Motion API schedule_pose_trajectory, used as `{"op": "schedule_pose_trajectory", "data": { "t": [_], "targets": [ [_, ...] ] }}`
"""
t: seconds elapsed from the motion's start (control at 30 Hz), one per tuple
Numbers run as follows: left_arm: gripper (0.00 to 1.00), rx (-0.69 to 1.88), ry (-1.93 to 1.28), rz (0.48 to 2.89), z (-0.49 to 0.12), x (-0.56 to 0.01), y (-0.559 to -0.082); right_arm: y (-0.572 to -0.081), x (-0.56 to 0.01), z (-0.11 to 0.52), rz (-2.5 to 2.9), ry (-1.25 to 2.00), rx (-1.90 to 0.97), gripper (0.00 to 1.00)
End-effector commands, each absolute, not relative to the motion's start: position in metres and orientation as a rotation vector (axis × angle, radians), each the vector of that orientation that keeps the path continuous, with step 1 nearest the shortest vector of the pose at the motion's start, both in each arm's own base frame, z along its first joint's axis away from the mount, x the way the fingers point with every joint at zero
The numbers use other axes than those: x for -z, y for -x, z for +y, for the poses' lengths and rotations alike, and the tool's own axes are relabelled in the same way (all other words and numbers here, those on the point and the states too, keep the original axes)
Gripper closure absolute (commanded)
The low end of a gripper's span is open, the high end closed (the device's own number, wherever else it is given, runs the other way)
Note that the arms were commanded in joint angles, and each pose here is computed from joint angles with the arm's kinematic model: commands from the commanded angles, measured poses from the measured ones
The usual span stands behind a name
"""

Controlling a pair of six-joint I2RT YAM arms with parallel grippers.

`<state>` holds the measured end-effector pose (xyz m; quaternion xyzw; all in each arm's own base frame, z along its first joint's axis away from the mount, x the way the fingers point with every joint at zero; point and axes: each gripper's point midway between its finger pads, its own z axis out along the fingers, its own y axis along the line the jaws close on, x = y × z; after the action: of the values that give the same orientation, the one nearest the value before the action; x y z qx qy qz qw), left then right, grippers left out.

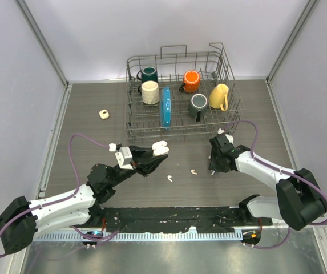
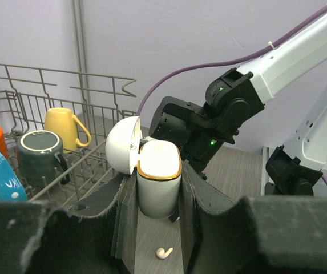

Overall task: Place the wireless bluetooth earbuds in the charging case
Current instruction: Pick up the earbud from the center of the board.

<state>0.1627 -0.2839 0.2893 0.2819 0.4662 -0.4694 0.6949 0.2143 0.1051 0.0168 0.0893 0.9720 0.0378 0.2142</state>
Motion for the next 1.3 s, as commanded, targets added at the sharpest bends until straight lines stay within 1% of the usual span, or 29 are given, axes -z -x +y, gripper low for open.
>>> {"op": "schedule_pose_trajectory", "data": {
  "t": [0.0,0.07,0.17,0.57,0.6,0.63,0.83,1.0,1.27],
  "targets": [
    [1.0,1.058,-0.603,0.958,-0.2811,-0.3185,-0.1596,-0.2241,-0.0234,0.1093,2.662,-0.243,-0.11,0.64],
    [1.0,1.061,-0.605,0.958,-0.2815,-0.3185,-0.1589,-0.2237,-0.0237,0.1096,2.662,-0.243,-0.111,0.64],
    [1.0,1.061,-0.604,0.962,-0.2816,-0.3176,-0.1595,-0.2236,-0.024,0.1099,2.661,-0.239,-0.112,0.69],
    [1.0,1.062,-0.605,0.961,-0.2821,-0.3179,-0.1593,-0.2235,-0.024,0.1094,2.661,-0.235,-0.104,0.69],
    [1.0,1.062,-0.604,0.962,-0.2819,-0.3179,-0.1596,-0.2243,-0.0242,0.1094,2.66,-0.235,-0.104,0.68],
    [1.0,1.061,-0.603,0.959,-0.2816,-0.3191,-0.1595,-0.224,-0.0238,0.1096,2.662,-0.233,-0.103,0.65],
    [1.0,1.063,-0.606,0.965,-0.283,-0.3175,-0.1601,-0.2247,-0.0227,0.1088,2.664,-0.236,-0.092,0.59],
    [1.0,1.065,-0.607,0.965,-0.2833,-0.3173,-0.1599,-0.225,-0.0218,0.1083,2.666,-0.237,-0.081,0.6],
    [1.0,1.064,-0.605,0.964,-0.2825,-0.3173,-0.1596,-0.2254,-0.0222,0.1078,2.665,-0.236,-0.077,0.66]
  ]
}}
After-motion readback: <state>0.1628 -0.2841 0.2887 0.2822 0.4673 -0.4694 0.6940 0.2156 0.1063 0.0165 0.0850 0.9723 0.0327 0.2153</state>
